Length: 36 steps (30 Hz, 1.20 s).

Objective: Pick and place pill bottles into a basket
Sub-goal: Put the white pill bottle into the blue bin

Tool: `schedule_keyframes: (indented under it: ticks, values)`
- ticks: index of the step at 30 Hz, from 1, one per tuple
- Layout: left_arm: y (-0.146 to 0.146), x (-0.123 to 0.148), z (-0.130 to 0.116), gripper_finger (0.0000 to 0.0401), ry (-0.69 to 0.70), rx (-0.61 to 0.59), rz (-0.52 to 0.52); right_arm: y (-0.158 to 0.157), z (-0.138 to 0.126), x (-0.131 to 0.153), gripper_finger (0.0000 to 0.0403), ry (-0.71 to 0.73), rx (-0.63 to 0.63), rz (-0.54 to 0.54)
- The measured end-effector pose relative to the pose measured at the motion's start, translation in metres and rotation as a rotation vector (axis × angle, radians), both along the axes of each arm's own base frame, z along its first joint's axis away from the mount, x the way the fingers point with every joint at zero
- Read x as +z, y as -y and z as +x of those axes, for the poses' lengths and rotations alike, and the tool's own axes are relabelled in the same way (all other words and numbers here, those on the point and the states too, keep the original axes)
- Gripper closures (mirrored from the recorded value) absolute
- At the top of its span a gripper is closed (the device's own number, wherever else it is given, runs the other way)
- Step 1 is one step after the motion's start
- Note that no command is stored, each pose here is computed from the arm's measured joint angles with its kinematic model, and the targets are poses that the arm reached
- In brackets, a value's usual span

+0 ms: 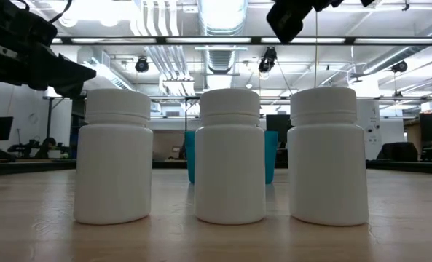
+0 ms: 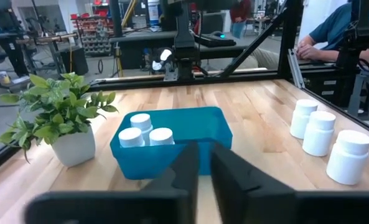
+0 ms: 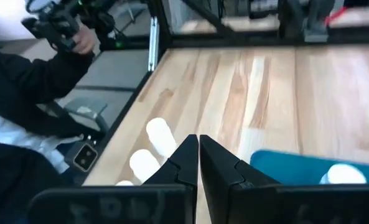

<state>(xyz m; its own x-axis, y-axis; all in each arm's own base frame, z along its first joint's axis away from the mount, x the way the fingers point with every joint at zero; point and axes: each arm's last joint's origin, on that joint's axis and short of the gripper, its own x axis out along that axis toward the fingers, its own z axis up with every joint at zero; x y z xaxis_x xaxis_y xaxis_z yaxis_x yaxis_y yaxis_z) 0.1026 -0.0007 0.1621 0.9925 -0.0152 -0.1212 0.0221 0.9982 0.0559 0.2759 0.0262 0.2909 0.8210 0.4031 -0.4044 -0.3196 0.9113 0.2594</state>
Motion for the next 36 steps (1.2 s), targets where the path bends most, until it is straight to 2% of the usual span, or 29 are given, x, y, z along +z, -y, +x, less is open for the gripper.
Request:
schedule_keyframes:
  ticks: [2,9,14,19,28,36]
  values:
    - [0.0,0.0,0.0,0.0395,-0.004,-0.001,0.001,-0.002,0.006,-0.001,0.0394,-0.042,0.002,0.005]
    - [0.0,0.0,0.0,0.0391,-0.008,-0.001,0.001,-0.025,0.026,0.002,0.0394,-0.202,0.074,-0.016]
    - [0.0,0.0,0.0,0.039,-0.008,-0.001,0.001,-0.051,0.038,0.011,0.0389,-0.256,0.091,-0.074]
    - [0.0,0.0,0.0,0.039,-0.008,-0.001,0.001,-0.071,0.044,0.013,0.0367,-0.294,0.087,-0.087]
    - [0.0,0.0,0.0,0.039,-0.01,-0.002,0.0,-0.088,0.055,-0.017,0.0287,-0.463,-0.027,-0.122]
    - [0.0,-0.001,0.0,0.039,-0.016,-0.002,-0.002,-0.096,0.06,-0.012,0.0186,-0.511,-0.076,-0.076]
